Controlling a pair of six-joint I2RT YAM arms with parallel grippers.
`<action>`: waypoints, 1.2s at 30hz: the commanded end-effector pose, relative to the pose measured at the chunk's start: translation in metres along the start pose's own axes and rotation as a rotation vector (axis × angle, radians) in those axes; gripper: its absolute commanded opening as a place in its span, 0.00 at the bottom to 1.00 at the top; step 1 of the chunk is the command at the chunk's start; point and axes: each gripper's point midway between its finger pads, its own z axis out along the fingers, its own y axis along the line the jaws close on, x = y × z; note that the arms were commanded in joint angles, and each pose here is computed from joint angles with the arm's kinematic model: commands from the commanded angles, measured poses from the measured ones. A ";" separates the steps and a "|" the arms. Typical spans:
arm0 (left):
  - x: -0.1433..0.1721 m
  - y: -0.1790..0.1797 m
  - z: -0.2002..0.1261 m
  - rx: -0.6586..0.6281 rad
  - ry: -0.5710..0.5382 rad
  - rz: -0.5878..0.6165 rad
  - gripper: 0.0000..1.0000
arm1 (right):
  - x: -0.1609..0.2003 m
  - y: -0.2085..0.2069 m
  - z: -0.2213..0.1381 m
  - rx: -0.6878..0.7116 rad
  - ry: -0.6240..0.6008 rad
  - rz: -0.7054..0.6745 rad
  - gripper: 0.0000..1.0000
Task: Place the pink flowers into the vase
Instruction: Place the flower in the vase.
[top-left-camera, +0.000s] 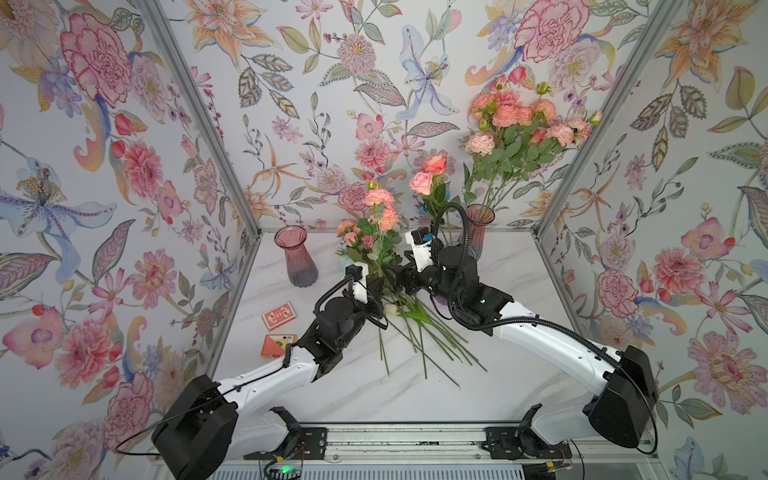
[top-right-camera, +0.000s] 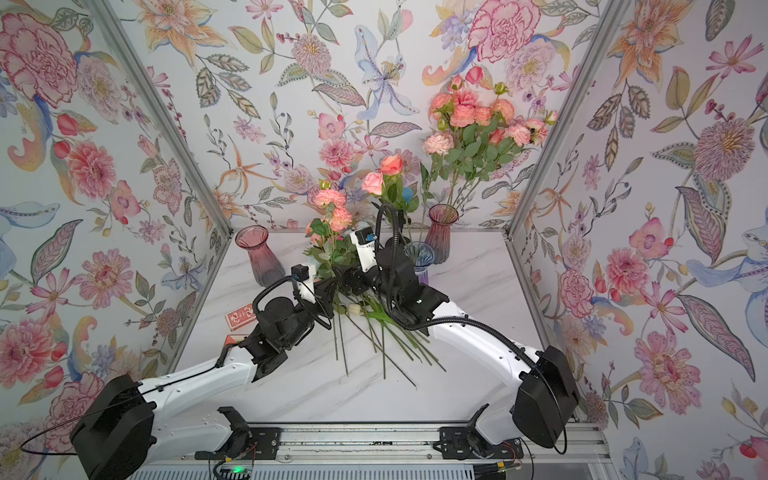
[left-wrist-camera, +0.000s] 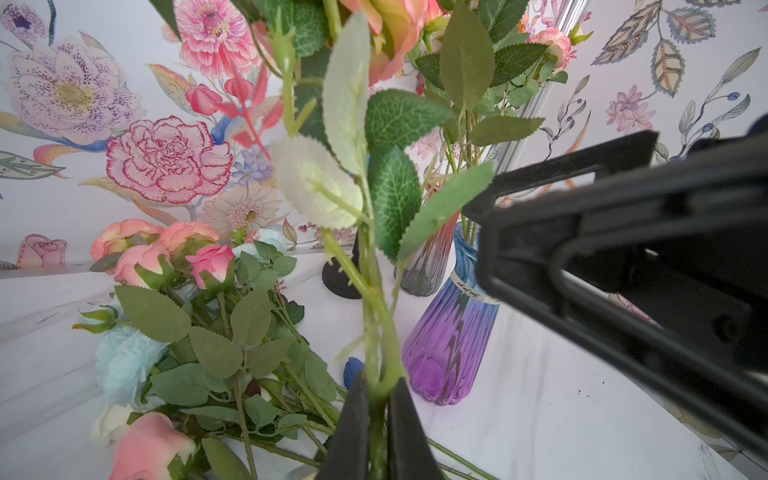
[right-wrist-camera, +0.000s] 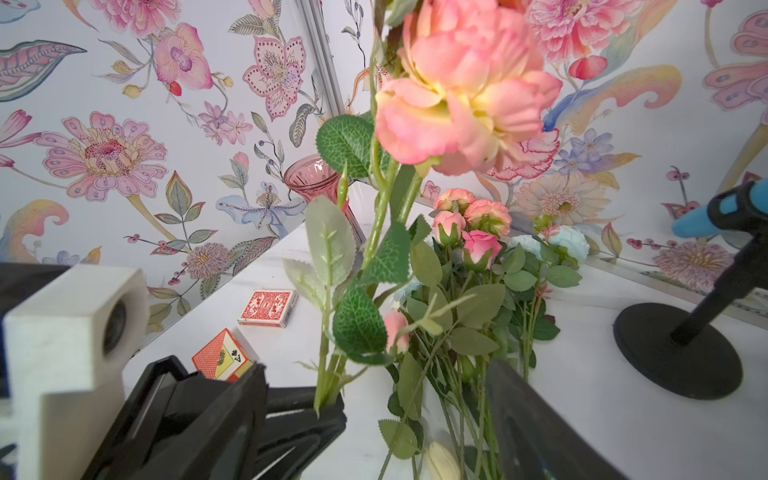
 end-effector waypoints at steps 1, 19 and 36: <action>-0.011 -0.007 -0.005 0.019 -0.048 0.019 0.00 | -0.007 0.007 0.006 -0.026 -0.002 0.021 0.81; -0.012 -0.011 -0.005 0.029 -0.054 0.032 0.00 | 0.003 0.007 0.031 -0.031 0.033 0.040 0.64; -0.011 -0.012 -0.004 0.034 -0.052 0.034 0.00 | 0.008 0.012 0.044 -0.055 0.052 0.054 0.30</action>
